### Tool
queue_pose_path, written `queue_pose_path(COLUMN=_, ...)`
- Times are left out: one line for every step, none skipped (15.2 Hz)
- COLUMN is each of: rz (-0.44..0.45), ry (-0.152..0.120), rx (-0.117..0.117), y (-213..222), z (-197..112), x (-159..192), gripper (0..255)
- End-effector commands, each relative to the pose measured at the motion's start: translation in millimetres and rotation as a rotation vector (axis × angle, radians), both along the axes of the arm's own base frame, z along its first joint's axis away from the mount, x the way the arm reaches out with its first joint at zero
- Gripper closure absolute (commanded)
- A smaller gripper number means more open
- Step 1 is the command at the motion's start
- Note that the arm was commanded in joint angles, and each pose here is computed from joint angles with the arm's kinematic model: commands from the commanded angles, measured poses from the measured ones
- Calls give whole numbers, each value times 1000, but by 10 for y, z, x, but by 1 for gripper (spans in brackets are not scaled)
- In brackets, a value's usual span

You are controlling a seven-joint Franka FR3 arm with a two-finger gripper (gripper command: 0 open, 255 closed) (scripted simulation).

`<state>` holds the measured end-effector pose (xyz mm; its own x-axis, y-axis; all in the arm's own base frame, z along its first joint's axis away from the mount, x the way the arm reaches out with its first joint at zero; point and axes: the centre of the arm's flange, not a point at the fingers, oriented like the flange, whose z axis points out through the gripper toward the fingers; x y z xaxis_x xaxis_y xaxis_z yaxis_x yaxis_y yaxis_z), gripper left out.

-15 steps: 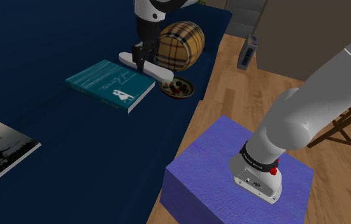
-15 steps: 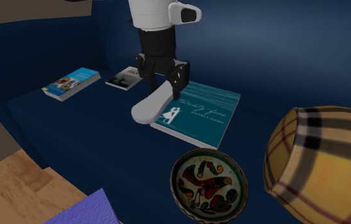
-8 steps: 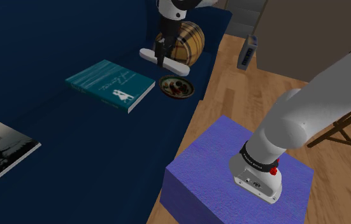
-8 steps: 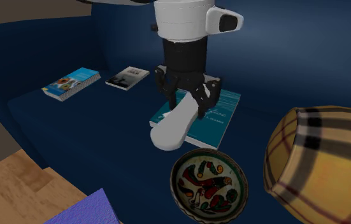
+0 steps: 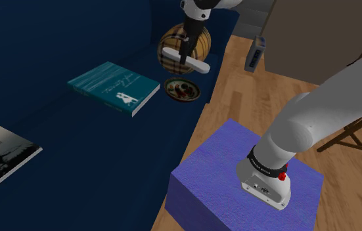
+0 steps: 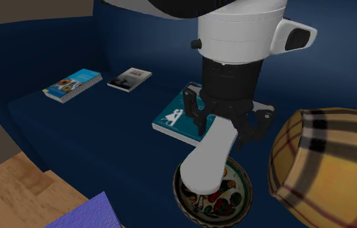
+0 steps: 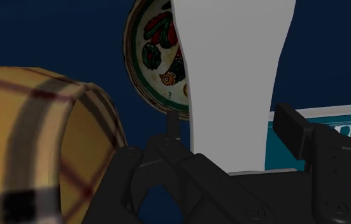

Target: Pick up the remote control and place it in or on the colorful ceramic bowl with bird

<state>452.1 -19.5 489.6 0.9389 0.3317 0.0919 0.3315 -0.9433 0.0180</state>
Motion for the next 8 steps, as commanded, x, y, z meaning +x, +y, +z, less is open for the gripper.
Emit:
queue_pose_path(rz=1, ry=-1, rx=0, y=-32, z=-93, x=-9, gripper=255)
queue_pose_path(rz=1, ry=-1, rx=0, y=-32, z=-146, x=-9, gripper=255)
queue_pose_path(rz=1, ry=-1, rx=0, y=-32, z=-198, x=-9, gripper=255)
queue_pose_path(rz=1, ry=-1, rx=0, y=-32, z=-251, x=-9, gripper=255)
queue_pose_path(rz=1, ry=-1, rx=0, y=-32, z=-304, x=-9, gripper=255)
queue_pose_path(rz=1, ry=-1, rx=0, y=-32, z=-357, x=-9, gripper=255)
queue_pose_path(rz=1, ry=-1, rx=0, y=-32, z=-409, x=-9, gripper=255)
queue_pose_path(rz=1, ry=-1, rx=0, y=-32, z=-462, x=-9, gripper=255)
